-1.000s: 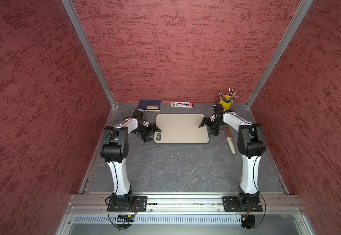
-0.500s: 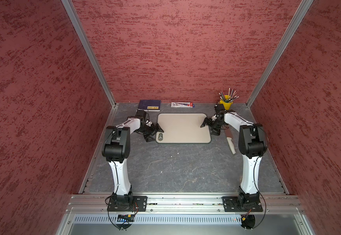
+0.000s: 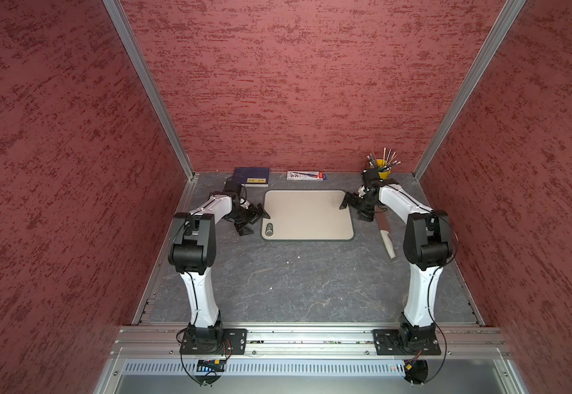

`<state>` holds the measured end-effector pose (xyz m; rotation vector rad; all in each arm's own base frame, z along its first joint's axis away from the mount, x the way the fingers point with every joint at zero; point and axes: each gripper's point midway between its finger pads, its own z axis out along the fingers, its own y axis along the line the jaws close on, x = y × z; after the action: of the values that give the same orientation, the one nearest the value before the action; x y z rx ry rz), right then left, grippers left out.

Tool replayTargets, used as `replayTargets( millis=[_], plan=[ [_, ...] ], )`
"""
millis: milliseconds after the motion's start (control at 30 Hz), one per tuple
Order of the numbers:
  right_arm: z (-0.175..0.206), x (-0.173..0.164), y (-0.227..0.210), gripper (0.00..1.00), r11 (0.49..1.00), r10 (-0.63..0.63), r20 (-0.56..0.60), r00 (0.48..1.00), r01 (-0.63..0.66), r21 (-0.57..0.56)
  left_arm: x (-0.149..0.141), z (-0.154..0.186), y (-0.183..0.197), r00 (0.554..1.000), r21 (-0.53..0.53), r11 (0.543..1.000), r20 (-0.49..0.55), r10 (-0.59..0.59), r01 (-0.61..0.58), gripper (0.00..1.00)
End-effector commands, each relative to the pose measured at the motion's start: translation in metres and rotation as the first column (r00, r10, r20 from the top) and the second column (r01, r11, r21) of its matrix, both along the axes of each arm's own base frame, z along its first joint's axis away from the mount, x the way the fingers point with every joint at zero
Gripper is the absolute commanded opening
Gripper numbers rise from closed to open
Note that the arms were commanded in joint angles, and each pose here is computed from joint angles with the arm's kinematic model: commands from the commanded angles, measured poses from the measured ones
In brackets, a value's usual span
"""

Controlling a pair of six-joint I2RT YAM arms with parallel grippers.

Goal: Align the knife with the edge of the cutting board
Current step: Move the work surface to the center of the board, then pick up the knife at the center of the board.

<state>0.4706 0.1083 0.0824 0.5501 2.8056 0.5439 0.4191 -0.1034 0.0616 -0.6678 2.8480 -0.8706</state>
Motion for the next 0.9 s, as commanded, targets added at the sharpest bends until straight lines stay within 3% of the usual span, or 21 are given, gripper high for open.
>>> replayTargets(
  millis=[0, 167, 367, 567, 867],
  plan=[
    [0.043, 0.003, -0.029, 0.98, 0.994, -0.044, 0.097, 0.994, 0.053, -0.091, 0.0, 0.03, 0.025, 0.996, 0.069, 0.996, 0.074, 0.059, -0.064, 1.0],
    [0.04, -0.029, -0.086, 0.98, 0.971, -0.175, 0.051, 0.983, 0.181, -0.157, -0.029, 0.041, 0.043, 0.989, 0.113, 0.987, 0.106, 0.105, -0.116, 1.0],
    [0.014, -0.079, -0.139, 0.98, 0.94, -0.262, -0.031, 0.965, 0.247, -0.235, -0.075, 0.027, 0.039, 0.987, 0.095, 0.985, 0.084, 0.137, -0.145, 0.97],
    [-0.014, -0.102, -0.134, 0.97, 0.966, -0.169, -0.137, 0.976, 0.136, -0.217, -0.108, 0.008, 0.027, 0.992, 0.105, 0.987, 0.055, 0.117, -0.122, 0.97],
    [-0.043, -0.109, -0.135, 0.92, 0.969, -0.09, -0.219, 0.972, 0.035, -0.243, -0.12, 0.003, 0.024, 0.998, 0.137, 0.989, 0.028, 0.06, -0.063, 0.96]
  ],
)
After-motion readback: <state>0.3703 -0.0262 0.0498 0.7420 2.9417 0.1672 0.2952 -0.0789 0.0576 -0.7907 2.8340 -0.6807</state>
